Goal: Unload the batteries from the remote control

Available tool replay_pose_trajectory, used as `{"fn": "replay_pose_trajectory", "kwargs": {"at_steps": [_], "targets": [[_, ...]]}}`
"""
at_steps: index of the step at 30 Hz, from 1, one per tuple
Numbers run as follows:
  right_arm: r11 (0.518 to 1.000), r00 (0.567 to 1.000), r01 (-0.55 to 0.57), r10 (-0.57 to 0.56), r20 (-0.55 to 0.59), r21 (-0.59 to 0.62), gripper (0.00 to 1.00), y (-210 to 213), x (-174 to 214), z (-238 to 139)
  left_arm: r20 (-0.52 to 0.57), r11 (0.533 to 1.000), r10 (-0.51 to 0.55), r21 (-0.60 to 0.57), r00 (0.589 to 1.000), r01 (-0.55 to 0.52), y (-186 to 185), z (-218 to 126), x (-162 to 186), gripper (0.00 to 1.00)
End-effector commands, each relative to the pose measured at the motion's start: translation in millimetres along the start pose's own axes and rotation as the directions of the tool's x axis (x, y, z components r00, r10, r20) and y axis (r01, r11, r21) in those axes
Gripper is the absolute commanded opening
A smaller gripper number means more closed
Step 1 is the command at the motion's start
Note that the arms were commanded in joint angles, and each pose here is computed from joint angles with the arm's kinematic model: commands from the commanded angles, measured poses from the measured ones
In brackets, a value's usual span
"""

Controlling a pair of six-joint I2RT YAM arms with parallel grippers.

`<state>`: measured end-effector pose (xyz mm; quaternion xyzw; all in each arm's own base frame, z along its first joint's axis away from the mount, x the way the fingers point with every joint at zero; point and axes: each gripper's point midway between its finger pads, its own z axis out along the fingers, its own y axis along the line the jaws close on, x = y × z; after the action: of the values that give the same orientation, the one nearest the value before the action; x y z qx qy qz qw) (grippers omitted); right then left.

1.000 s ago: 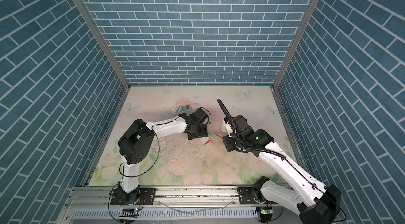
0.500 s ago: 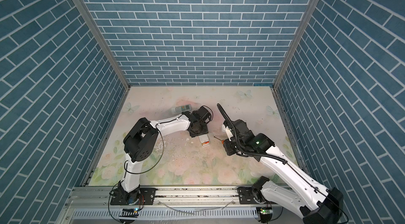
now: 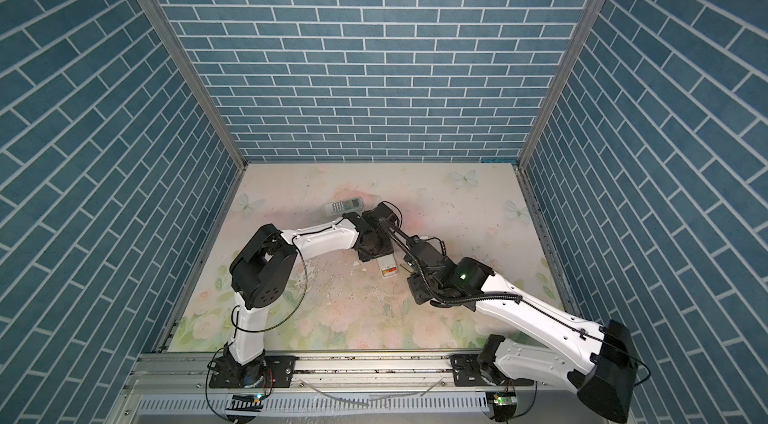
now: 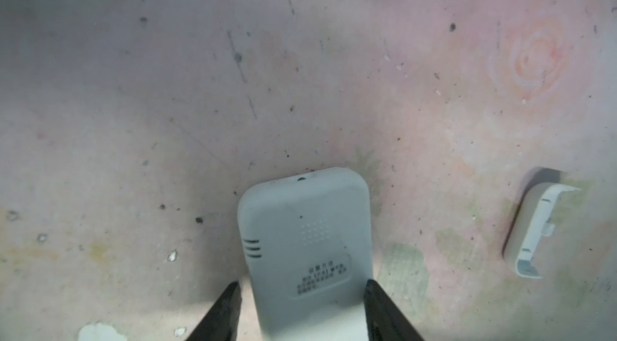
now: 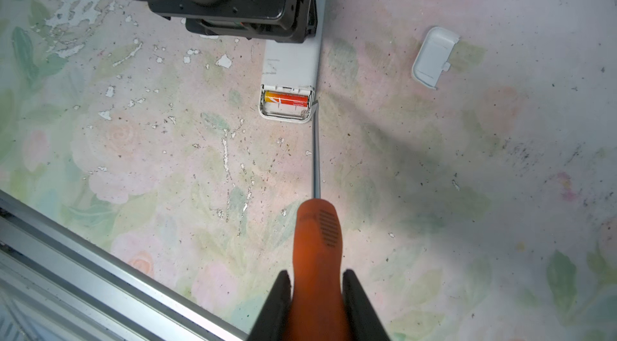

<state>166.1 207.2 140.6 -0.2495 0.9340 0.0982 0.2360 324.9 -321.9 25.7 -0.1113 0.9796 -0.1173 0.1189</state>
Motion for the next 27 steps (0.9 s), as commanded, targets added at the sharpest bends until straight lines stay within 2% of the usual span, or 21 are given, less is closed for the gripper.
{"fn": "replay_pose_trajectory", "kwargs": {"at_steps": [1, 4, 10, 18, 27], "targets": [[0.996, 0.997, -0.072, 0.071, 0.021, 0.058, 0.00, -4.9, 1.3, 10.3, -0.120, 0.986, 0.005, -0.162, 0.993, -0.025, 48.2, 21.2, 37.6, 0.67], [0.995, 0.996, -0.093, 0.092, 0.013, 0.045, 0.00, 0.8, 4.3, 14.7, -0.107, 0.988, 0.014, -0.154, 0.994, -0.031, 49.0, 17.8, 35.6, 0.72], [0.990, 0.991, -0.137, 0.136, 0.011, 0.017, 0.00, 12.8, 6.8, 13.6, -0.079, 0.993, 0.065, -0.098, 0.995, -0.072, 33.4, 7.3, 24.1, 0.74], [0.988, 0.988, -0.154, 0.154, -0.001, 0.021, 0.00, 25.2, 15.2, 15.8, -0.118, 0.995, 0.064, -0.066, 0.991, -0.072, 27.7, 23.2, 31.0, 0.74], [0.981, 0.982, -0.191, 0.191, 0.005, 0.036, 0.00, 24.3, 22.0, 25.4, -0.124, 0.996, 0.069, -0.055, 0.990, -0.076, 30.3, 26.2, 35.0, 0.74]]}}
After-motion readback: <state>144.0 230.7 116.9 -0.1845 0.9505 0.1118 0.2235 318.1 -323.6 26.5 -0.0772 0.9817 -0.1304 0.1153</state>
